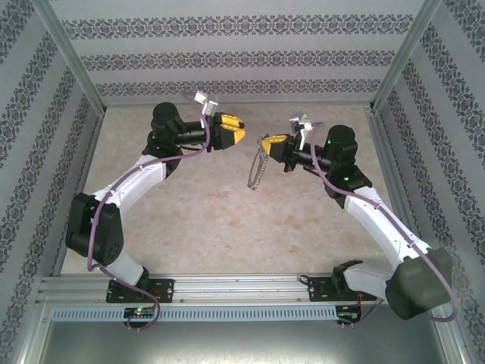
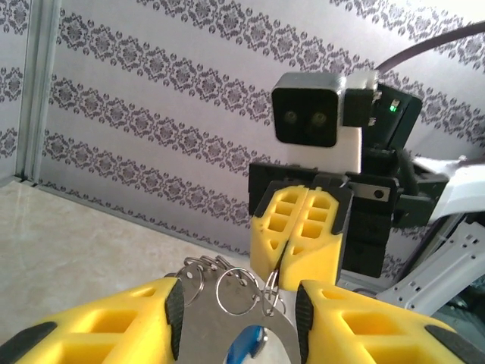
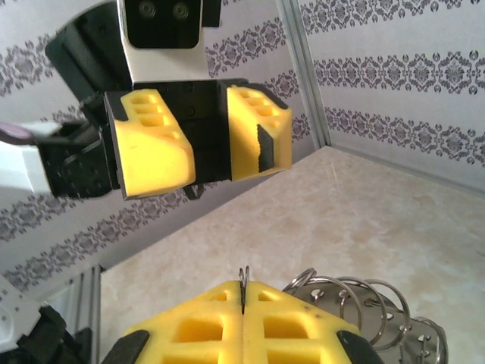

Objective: Put the keys on the keyring

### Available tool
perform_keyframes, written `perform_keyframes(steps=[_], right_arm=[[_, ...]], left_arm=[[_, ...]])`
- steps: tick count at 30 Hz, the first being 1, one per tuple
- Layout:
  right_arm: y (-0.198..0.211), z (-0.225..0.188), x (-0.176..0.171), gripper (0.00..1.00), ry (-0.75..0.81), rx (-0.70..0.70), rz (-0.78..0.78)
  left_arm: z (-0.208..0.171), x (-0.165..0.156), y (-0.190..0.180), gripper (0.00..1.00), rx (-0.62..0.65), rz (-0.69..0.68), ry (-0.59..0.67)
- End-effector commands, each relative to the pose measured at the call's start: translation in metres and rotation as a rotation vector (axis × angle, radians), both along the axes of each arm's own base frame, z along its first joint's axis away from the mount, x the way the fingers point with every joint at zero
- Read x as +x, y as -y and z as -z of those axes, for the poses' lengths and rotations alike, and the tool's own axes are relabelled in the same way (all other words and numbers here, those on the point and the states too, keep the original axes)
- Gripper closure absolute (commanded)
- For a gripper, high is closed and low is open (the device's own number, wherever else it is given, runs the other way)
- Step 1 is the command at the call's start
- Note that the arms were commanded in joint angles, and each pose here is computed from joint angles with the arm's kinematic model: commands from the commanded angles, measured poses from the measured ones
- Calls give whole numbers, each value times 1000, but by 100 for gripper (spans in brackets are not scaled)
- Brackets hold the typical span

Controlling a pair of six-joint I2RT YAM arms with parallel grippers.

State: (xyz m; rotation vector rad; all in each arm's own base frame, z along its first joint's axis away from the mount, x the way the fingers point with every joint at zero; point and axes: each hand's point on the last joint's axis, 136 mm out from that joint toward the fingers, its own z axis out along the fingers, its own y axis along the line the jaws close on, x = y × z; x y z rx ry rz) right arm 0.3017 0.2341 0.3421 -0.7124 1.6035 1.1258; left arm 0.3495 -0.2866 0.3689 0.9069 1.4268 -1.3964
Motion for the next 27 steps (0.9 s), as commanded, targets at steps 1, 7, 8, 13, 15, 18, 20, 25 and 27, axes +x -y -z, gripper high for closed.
perform_keyframes(steps=[1, 7, 8, 13, 15, 18, 20, 25, 27], right_arm=[[-1, -7, -7, 100, 83, -92, -45], [-6, -1, -10, 100, 58, -174, -120], [-8, -1, -10, 100, 53, -180, -131], [-11, 0, -12, 100, 46, -192, -163], [-11, 1, -12, 100, 43, -193, -169], [-12, 0, -14, 100, 40, -183, -189], [-13, 0, -15, 100, 37, -176, -200], [-16, 0, -16, 100, 30, -162, -223], [-16, 0, -16, 100, 32, -160, -224]], left_arm=[[0, -15, -4, 55, 90, 49, 38], [14, -20, -3, 55, 176, 90, 11], [15, -20, -4, 55, 185, 96, 6], [19, -28, 1, 57, 212, 134, 0], [20, -32, 2, 59, 222, 150, -5], [25, -36, 8, 62, 245, 176, -17], [29, -40, 12, 63, 264, 194, -21], [38, -45, 23, 65, 303, 221, -27], [40, -45, 26, 66, 306, 225, -29]])
